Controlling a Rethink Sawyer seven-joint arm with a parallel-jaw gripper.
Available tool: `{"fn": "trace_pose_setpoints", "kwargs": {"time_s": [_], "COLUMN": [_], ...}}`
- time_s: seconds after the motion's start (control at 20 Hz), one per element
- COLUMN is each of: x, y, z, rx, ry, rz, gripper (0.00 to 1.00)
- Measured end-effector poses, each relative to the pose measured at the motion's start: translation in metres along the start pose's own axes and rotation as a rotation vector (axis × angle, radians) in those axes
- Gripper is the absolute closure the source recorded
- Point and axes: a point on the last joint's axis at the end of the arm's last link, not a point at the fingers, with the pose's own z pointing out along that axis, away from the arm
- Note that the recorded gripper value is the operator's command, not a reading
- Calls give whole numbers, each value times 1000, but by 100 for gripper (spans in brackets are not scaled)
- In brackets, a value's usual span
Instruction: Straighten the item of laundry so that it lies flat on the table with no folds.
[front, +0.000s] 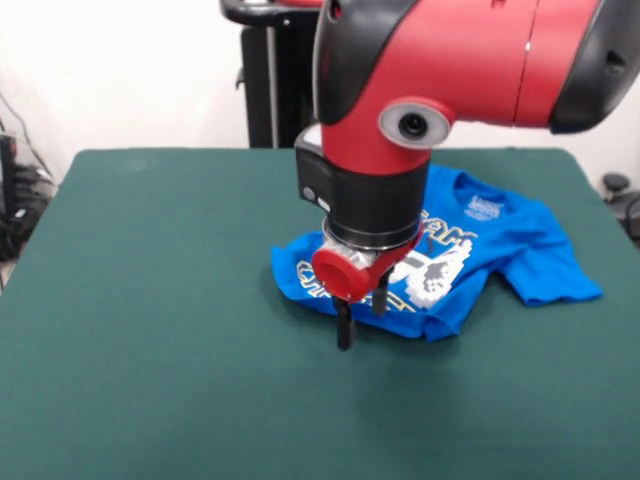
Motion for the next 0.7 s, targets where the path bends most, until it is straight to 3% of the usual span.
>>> {"fn": "trace_pose_setpoints", "kwargs": {"time_s": [0.7], "x": [6], "y": [8], "z": [30], "rx": [-27], "ry": [31], "rz": [-10], "gripper": [0]}}
